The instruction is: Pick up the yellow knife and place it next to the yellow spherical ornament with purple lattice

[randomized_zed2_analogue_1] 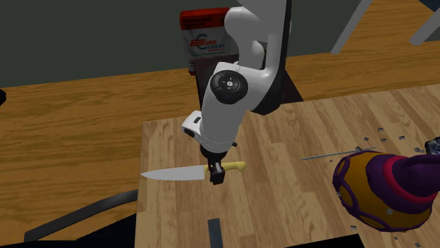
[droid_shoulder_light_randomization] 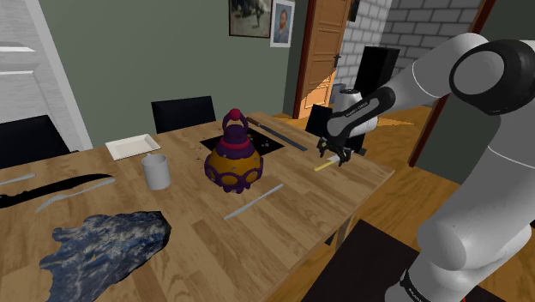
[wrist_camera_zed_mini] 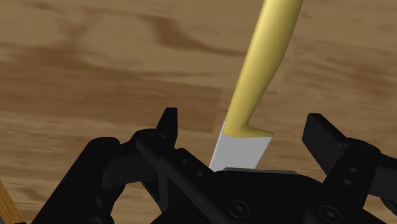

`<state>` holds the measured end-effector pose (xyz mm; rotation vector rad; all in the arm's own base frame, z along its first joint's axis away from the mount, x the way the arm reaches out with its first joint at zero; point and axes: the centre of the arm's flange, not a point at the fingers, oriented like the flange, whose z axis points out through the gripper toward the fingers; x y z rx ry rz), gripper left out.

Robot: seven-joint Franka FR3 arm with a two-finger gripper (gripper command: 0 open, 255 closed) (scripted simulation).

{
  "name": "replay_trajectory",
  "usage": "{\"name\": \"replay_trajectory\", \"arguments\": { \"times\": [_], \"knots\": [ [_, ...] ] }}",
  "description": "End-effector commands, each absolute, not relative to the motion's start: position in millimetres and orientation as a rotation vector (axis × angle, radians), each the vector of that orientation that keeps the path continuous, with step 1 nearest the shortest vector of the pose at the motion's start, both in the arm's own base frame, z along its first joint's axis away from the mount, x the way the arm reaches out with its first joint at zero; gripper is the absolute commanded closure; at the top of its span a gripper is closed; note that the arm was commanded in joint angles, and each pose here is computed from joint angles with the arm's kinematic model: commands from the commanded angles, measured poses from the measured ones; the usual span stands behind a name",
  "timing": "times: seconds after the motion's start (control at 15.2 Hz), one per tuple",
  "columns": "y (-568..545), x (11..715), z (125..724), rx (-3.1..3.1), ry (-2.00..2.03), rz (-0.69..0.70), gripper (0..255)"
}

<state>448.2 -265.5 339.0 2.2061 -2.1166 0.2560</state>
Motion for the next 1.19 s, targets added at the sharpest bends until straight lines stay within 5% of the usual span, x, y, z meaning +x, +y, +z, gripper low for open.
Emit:
{"name": "replay_trajectory", "arguments": {
  "times": [0.0, 0.33, 0.4, 1.12],
  "knots": [
    [-266.0, 448.7, 337.3, 2.206, -2.117, 0.257, 0],
    [-265.9, 448.7, 337.4, 2.206, -2.117, 0.257, 0],
    [-265.9, 448.7, 337.4, 2.206, -2.117, 0.257, 255],
    [-266.0, 448.7, 347.9, 2.206, -2.117, 0.257, 255]
  ]
}}
